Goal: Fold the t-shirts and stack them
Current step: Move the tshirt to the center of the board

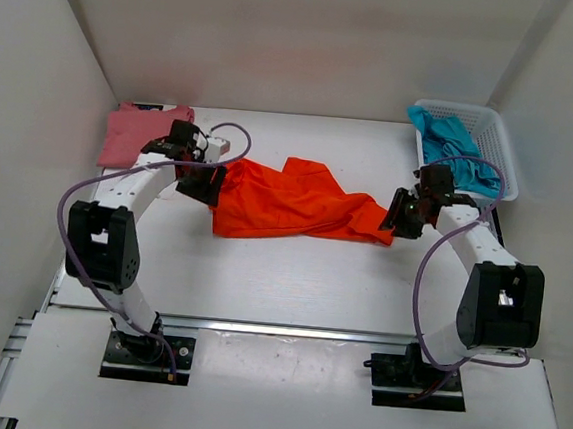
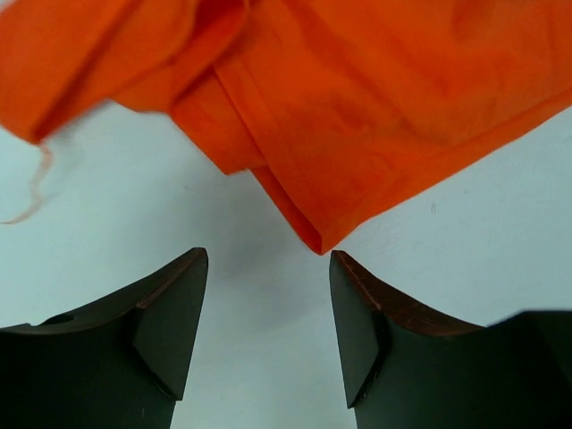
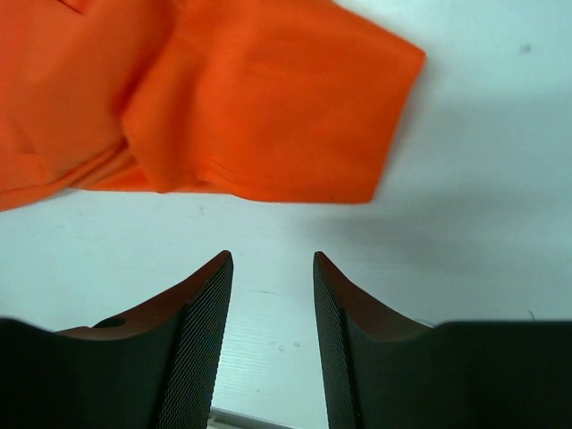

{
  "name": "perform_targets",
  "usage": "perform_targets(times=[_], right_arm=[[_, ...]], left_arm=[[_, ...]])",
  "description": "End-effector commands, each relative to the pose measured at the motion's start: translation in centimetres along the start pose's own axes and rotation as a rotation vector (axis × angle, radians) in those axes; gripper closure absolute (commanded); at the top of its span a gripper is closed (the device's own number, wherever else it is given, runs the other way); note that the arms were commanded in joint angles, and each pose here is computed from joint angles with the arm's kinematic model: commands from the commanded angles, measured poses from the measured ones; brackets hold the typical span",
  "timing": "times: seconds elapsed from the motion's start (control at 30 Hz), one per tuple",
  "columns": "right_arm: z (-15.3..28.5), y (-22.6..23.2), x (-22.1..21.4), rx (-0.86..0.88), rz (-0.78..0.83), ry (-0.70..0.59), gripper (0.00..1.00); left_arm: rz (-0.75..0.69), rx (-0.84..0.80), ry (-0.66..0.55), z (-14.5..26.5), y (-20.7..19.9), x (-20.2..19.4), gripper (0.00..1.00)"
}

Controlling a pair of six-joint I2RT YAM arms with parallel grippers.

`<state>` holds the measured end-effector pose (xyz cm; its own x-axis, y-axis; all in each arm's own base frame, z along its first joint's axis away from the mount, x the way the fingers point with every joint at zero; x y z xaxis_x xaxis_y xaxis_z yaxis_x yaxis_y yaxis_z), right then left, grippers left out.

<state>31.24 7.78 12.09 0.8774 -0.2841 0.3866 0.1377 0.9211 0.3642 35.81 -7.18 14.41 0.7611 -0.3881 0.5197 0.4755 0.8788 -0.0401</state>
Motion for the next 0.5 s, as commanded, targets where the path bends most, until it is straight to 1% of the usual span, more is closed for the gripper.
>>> perform_targets(times=[0.0,0.07,0.13,0.27,0.3,0.33,0.4,0.47], right_arm=[[0.1,-0.3,0.5,0.002,-0.026,-0.052,0.53],[-0.3,-0.7,0.3,-0.014,-0.042,-0.047,0.52],[-0.9,-1.2,-0.3,-0.022,-0.052,-0.028,0.47],[-1.5,-2.0,-0.1,-0.022,-0.089,-0.020,0.38],[-1.8,-2.1,-0.1,-0.018,-0.086,-0.014,0.37],[-2.1,-2.4,0.2,-0.021,-0.105,-0.015,0.36],[-2.5,-2.9,0.2,-0.028,-0.110,0.001,0.35],[-3.2,-3.3,-0.2,-0.033,-0.125,0.025,0.34]], left_arm=[[0.022,-0.070,0.031,-1.3,-1.7,-1.0,0.33],[0.014,-0.115,0.052,-2.0,-3.0,-1.5,0.32],[0.008,-0.123,0.113,-3.4,-3.7,-2.6,0.32],[0.053,-0.112,0.133,-4.2,-3.5,-3.2,0.32],[0.062,-0.094,0.150,-4.4,-2.9,-3.7,0.32],[0.043,-0.095,0.139,-4.7,-3.1,-3.4,0.32],[0.058,-0.105,0.144,-5.0,-3.2,-3.6,0.31],[0.065,-0.118,0.186,-5.8,-3.5,-4.1,0.32]])
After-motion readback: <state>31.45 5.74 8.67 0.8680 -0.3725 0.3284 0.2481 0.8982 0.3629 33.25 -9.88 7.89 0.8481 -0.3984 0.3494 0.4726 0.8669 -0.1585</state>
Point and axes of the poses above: each gripper's point midway between its finger pads, its own z axis back along the fingers, its own y axis along the line the jaws close on, x = y × z, the point moved 3 cm from there along z, back along the fingers, and after that the axes turned 3 degrees about -z, right-handed, at the moved point
